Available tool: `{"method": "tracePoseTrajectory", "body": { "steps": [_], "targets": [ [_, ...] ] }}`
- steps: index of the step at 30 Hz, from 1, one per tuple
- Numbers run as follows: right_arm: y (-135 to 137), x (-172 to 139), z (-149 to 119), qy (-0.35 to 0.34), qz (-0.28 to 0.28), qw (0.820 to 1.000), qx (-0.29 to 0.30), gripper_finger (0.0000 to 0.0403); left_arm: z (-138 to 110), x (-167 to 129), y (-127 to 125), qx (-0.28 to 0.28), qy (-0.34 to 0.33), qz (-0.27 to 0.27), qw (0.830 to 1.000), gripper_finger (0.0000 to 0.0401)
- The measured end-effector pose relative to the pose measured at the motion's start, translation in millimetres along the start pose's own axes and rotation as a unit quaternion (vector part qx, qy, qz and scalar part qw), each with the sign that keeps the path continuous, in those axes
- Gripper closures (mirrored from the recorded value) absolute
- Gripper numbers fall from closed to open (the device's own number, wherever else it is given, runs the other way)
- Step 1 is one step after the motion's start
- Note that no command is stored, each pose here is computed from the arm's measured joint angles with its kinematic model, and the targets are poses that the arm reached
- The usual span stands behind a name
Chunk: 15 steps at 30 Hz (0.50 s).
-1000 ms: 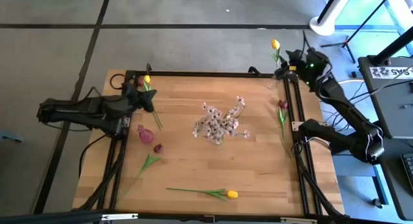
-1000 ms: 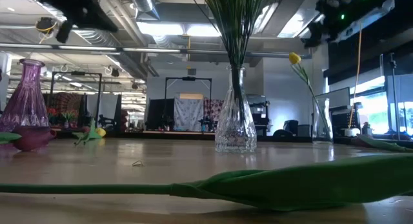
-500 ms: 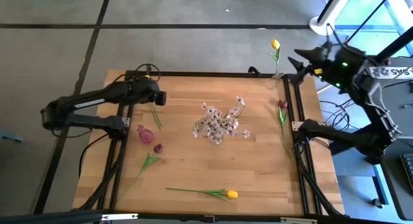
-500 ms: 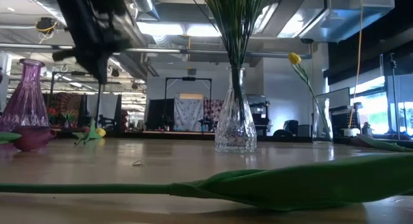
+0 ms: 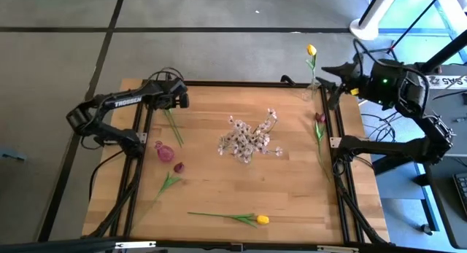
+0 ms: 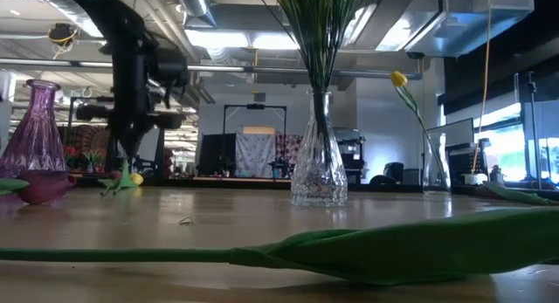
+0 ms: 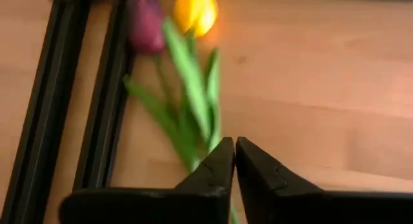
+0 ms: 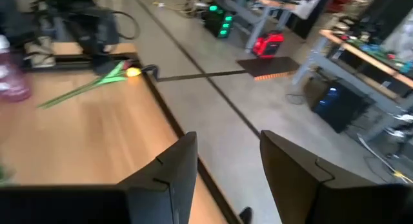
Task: Sort flowers into vase by color
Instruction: Put the top yellow tulip into the top transparent vase
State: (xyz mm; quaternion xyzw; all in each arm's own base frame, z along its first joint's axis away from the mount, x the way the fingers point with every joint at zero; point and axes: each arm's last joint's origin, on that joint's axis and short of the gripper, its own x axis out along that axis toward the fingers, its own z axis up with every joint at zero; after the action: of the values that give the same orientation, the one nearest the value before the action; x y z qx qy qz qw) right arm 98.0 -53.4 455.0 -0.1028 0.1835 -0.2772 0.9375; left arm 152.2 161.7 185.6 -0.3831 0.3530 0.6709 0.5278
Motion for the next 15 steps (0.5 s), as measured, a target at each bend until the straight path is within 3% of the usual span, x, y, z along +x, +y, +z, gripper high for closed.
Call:
{"method": "tracePoseTrajectory", "body": {
  "steps": [5, 8, 12, 15],
  "targets": [
    [9.5, 6.9, 1.6, 0.005, 0.040, 0.999, -0.032, 0.0233, -1.7, 22.9, 4.5, -0.076, 0.044, 0.019, 0.996, 0.0321],
    [11.0, 9.8, 2.1, 0.006, 0.046, 0.997, -0.058, 0.0233, 0.8, 32.8, 0.0, -0.105, 0.036, 0.019, 0.994, 0.0295],
    [11.6, 9.9, 2.2, 0.000, 0.059, 0.994, -0.088, 0.0233, 10.3, 48.5, -8.0, -0.113, 0.014, -0.003, 0.994, 0.0283],
    [11.6, 9.9, 2.2, -0.001, 0.059, 0.993, -0.106, 0.0233, 9.8, 62.1, -3.7, -0.139, 0.038, 0.029, 0.989, 0.0284]
  ]
}}
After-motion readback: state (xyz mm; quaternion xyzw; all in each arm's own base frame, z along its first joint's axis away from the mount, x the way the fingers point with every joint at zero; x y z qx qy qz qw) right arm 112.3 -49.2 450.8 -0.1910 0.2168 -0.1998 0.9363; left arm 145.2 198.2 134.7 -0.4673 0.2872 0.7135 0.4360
